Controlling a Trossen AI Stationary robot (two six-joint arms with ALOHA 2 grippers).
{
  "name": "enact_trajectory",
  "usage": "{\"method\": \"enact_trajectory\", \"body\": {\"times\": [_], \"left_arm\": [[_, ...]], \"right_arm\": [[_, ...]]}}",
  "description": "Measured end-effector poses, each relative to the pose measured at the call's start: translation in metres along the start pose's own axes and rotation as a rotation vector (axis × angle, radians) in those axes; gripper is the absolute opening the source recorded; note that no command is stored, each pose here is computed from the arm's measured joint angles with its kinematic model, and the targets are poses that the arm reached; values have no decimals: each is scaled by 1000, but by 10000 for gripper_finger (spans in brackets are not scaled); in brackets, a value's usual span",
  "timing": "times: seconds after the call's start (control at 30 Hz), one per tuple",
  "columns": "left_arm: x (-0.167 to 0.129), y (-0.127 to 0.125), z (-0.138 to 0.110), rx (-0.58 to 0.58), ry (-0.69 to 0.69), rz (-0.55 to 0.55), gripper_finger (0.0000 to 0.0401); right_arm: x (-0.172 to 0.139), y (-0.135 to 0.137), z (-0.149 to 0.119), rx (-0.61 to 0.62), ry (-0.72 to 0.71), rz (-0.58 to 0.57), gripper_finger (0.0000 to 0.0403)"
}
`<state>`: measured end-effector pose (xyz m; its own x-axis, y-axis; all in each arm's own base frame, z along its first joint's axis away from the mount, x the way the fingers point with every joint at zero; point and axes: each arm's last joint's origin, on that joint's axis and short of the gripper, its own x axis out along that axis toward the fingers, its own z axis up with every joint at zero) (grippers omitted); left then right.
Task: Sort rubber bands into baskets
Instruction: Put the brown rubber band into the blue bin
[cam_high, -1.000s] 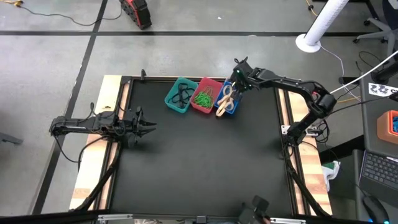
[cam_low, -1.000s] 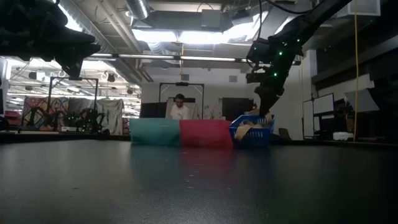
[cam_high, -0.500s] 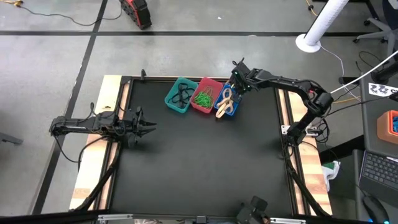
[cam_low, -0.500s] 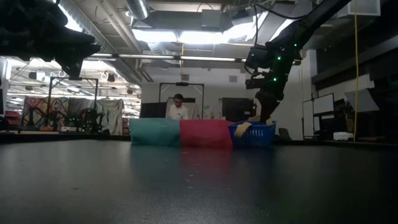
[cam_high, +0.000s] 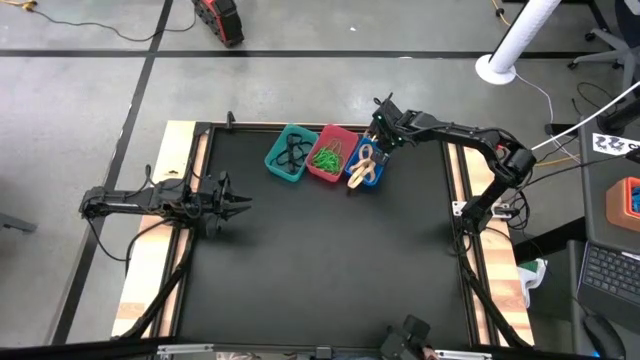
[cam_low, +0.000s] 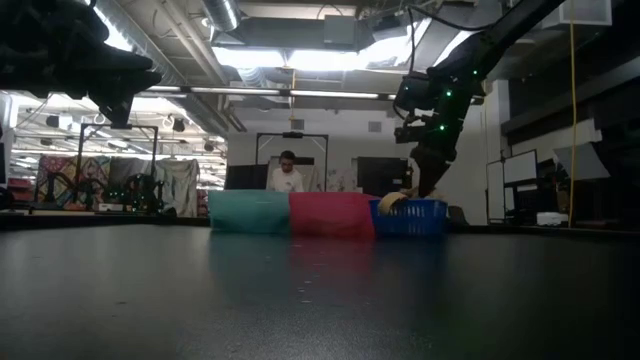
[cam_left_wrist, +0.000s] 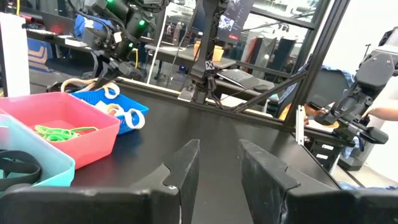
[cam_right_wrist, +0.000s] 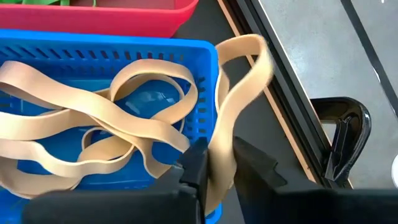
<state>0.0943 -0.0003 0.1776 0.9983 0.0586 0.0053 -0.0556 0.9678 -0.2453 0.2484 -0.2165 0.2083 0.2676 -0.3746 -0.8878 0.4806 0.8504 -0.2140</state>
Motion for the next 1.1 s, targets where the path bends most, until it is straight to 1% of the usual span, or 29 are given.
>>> {"method": "enact_trajectory", "body": {"times": [0.1,0.2,0.3,0.4,0.43,0.57,0.63,0.77,0.87,0.97,1.1], "left_arm": [[0,0,0,0,0,0,109],[0,0,0,0,0,0,109],[0,0,0,0,0,0,109],[0,0,0,0,0,0,109],[0,0,0,0,0,0,109],[0,0,0,0,0,0,109],[0,0,0,0,0,0,109],[0,0,0,0,0,0,109],[0,0,0,0,3,1,109],[0,0,0,1,4,1,109],[0,0,0,1,4,1,109]], "right_arm": [[0,0,0,0,0,0,78],[0,0,0,0,0,0,80],[0,0,0,-3,1,0,60],[0,0,0,-26,1,0,17],[0,0,0,-30,2,1,10],[-1,0,0,-34,0,0,14],[-4,0,1,-35,7,2,7],[-19,-5,11,-30,4,2,8],[-30,-2,20,-39,0,40,4],[-39,11,27,-76,-13,102,5],[-46,41,31,-156,-17,175,3]]}}
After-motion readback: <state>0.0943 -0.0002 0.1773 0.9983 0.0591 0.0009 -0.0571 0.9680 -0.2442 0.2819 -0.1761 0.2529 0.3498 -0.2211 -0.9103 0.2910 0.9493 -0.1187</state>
